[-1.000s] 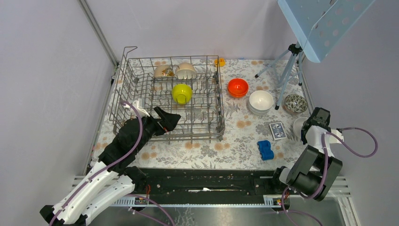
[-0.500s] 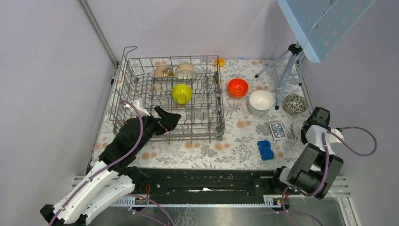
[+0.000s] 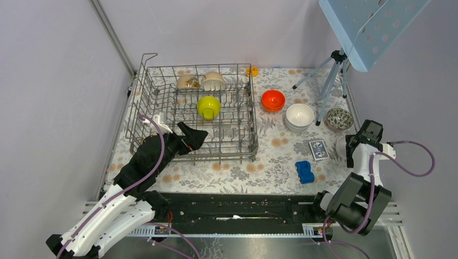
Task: Unload the bowls from the dish rack
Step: Place the bowl at the center of the board.
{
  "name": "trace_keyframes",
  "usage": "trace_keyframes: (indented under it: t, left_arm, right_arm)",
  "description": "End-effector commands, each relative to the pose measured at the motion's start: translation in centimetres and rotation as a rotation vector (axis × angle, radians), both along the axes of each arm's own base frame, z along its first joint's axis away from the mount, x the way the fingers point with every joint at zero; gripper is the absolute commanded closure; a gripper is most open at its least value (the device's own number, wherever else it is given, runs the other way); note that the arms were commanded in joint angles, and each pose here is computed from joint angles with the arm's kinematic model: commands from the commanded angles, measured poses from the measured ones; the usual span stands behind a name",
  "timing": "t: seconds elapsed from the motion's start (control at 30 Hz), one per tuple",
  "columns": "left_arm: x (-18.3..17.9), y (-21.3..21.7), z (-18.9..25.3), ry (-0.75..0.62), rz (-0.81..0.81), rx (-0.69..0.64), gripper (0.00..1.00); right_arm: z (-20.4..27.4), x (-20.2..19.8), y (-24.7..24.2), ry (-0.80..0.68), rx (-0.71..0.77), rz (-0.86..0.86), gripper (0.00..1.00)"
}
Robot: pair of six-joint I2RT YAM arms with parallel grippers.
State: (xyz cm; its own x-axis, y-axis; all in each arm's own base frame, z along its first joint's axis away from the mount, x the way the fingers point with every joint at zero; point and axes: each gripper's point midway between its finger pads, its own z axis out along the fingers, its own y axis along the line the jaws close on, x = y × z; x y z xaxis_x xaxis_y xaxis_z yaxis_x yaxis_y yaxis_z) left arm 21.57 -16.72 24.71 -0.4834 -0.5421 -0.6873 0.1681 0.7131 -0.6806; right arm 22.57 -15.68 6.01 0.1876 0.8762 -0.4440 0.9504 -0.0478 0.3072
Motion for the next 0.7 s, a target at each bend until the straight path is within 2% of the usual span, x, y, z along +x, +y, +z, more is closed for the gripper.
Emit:
trace_keyframes:
  t: [0.0, 0.13, 0.33, 0.4, 0.5, 0.67]
  left_arm:
    - [-0.9, 0.9, -5.0, 0.144, -0.002, 0.137, 0.01]
    - [-1.1, 0.7, -4.2, 0.110, -0.030, 0.130, 0.01]
    - [-1.7, 1.3, -2.1, 0.019, -0.038, 0.107, 0.01]
    - [-1.8, 1.7, -1.3, -0.005, -0.033, 0.118, 0.01]
    - [-1.4, 2.5, -0.2, -0.029, 0.000, 0.152, 0.01]
    - [-0.4, 3.9, 1.1, -0.036, 0.070, 0.233, 0.01]
  right_arm:
    - [5.4, 1.1, 0.5, -0.101, -0.027, 0.073, 0.10]
    - [8.6, 1.9, 2.5, -0.169, -0.034, 0.224, 0.06]
    - [14.2, 4.3, 10.6, -0.434, -0.149, 0.690, 0.04]
    - [15.1, 4.6, 14.6, -0.526, -0.112, 0.873, 0.04]
    - [15.0, 3.7, 19.4, -0.551, -0.054, 1.066, 0.04]
    - [15.6, 2.2, 25.9, -0.577, -0.069, 1.310, 0.01]
